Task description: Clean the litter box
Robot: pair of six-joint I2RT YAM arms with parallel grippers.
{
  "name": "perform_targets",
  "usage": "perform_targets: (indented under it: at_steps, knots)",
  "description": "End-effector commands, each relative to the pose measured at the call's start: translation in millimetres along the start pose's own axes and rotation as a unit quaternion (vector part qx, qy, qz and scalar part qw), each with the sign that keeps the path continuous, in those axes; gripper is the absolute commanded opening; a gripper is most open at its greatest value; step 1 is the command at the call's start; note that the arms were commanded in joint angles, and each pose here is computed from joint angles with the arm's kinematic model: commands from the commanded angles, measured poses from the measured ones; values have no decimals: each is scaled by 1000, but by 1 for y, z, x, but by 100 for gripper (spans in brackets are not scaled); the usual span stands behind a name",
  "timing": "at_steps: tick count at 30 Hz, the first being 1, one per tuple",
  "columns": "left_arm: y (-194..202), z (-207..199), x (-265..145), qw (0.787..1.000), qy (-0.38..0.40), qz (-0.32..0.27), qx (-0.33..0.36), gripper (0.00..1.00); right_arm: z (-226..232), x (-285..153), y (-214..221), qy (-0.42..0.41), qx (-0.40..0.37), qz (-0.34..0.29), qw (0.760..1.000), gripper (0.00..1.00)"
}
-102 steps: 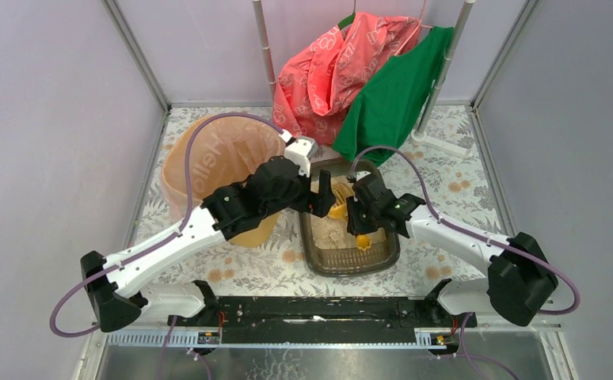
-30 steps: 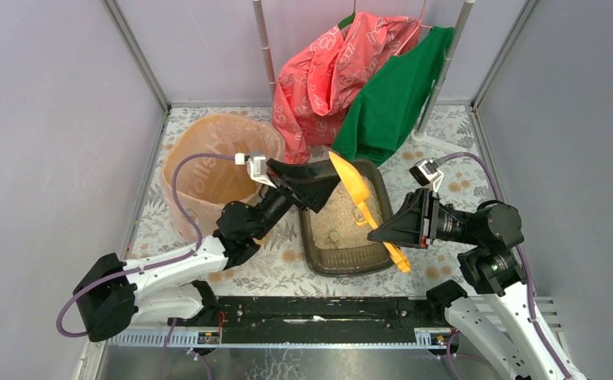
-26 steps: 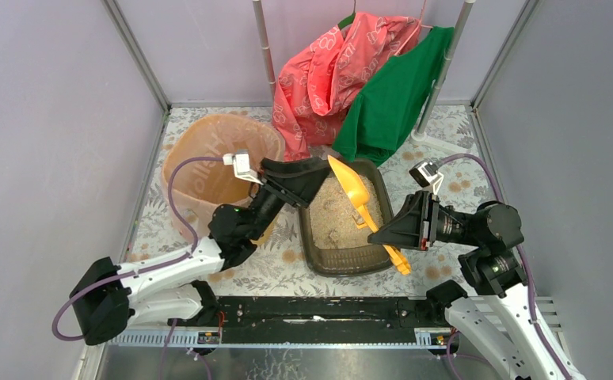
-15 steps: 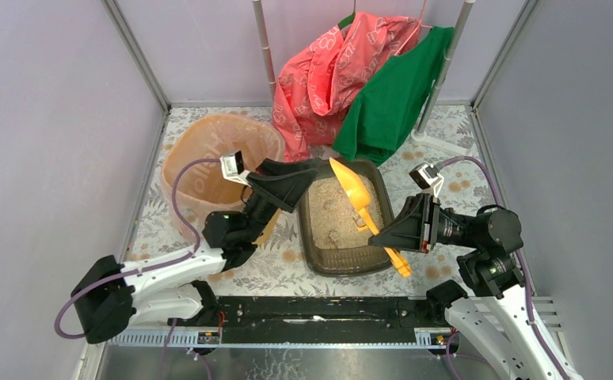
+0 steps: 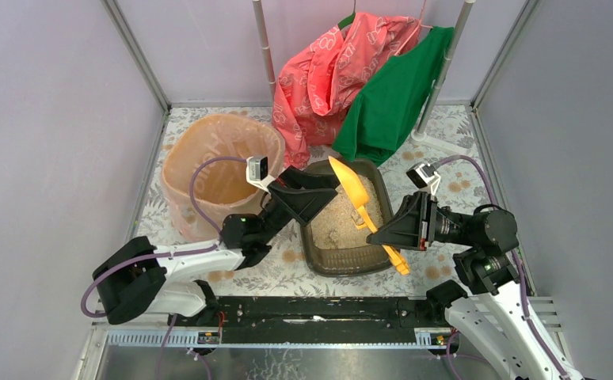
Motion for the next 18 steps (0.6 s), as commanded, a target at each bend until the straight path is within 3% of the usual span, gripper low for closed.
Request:
perform_targets:
  at_steps: [1,4,8,10,16,17,18]
  knots:
    - [-9,-19,11,999,41,-21,-4,89,5,1,-1,-10,-21,4,1000,0]
    - [-1,-17,15,999,42,-14,-1,73,6,0,0,-11,-24,4,1000,0]
    - [12,-11,18,999,44,-3,-6,72,3,-1,1,-6,-26,1,1000,0]
    - [20,-10,20,999,46,6,-11,66,1,-2,2,-6,-22,-2,1000,0]
    - [26,-10,20,999,44,11,-12,6,2,-4,6,-13,-24,-2,1000,0]
    - [24,-11,20,999,45,10,-10,0,2,-5,7,-13,-25,-1,1000,0]
    - [23,-12,19,999,45,9,-8,0,2,-5,7,-12,-24,-2,1000,0]
Point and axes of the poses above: each gripper's point midway between its finger pads, its own x axis out along the fingers, its own z axis along the line the jaws close on, y = z × x, the point moved 4 cm from there along -x, back along the fingers, and after that the axes turned 10 degrees about x, right-handed, at the moved point
